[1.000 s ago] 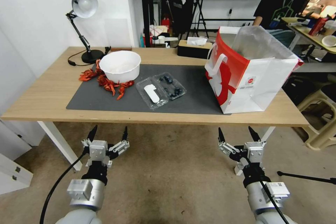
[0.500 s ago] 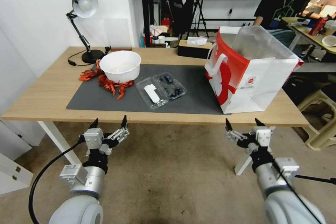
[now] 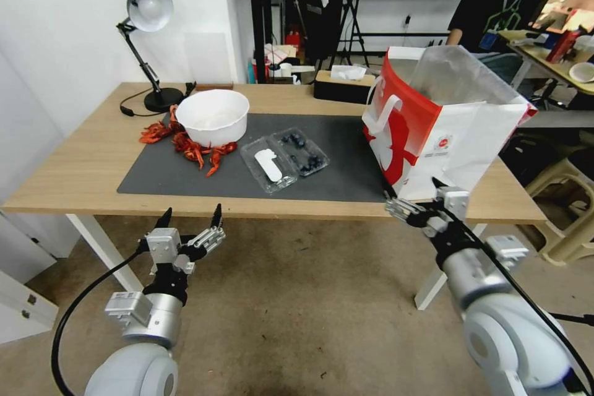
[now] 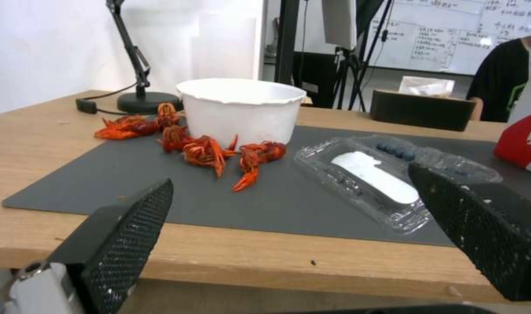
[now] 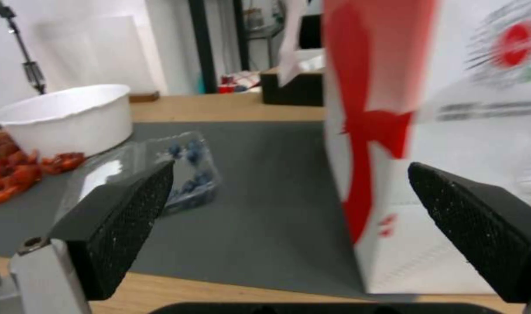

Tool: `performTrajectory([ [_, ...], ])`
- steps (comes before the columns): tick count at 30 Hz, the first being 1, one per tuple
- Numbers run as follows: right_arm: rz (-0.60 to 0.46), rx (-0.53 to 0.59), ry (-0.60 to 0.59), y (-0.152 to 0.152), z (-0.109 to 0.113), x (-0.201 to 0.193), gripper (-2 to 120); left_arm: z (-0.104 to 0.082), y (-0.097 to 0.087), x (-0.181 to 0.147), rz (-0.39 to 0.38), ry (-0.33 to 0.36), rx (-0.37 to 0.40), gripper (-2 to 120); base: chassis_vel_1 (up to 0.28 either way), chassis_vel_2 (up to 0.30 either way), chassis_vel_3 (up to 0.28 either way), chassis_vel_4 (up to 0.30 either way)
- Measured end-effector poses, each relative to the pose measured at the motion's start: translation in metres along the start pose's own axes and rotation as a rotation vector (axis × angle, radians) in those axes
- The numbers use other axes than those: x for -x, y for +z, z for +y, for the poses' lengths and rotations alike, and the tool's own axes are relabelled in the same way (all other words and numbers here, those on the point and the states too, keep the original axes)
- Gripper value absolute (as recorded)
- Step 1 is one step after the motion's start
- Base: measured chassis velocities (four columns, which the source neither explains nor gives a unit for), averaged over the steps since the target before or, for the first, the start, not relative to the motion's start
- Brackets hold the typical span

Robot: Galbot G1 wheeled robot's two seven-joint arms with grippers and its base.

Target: Close the takeout container lid, then place the container into the takeout bag.

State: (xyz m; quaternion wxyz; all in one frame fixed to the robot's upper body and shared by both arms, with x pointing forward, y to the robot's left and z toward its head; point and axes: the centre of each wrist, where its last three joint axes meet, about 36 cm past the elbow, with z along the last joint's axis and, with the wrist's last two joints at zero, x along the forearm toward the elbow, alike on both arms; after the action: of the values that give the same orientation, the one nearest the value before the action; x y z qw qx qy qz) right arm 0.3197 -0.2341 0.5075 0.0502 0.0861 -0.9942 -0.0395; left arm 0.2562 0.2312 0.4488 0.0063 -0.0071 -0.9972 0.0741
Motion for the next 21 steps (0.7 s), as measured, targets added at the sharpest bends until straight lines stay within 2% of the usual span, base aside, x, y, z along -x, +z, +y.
performTrajectory([
  [7,0.031,-0.008,-0.040,0.016,0.010,0.041,100,0.002,0.003,-0.001,-0.003,-0.019,0.003,100,0.000,0.000,0.000,0.000],
  [13,0.051,-0.011,-0.047,0.016,0.024,0.075,100,0.005,0.005,-0.002,-0.004,-0.032,0.006,100,0.000,0.000,0.000,0.000],
  [21,0.120,-0.026,0.008,0.015,0.046,0.137,100,0.010,0.010,-0.003,-0.007,-0.052,0.010,100,0.000,0.000,0.000,0.000],
])
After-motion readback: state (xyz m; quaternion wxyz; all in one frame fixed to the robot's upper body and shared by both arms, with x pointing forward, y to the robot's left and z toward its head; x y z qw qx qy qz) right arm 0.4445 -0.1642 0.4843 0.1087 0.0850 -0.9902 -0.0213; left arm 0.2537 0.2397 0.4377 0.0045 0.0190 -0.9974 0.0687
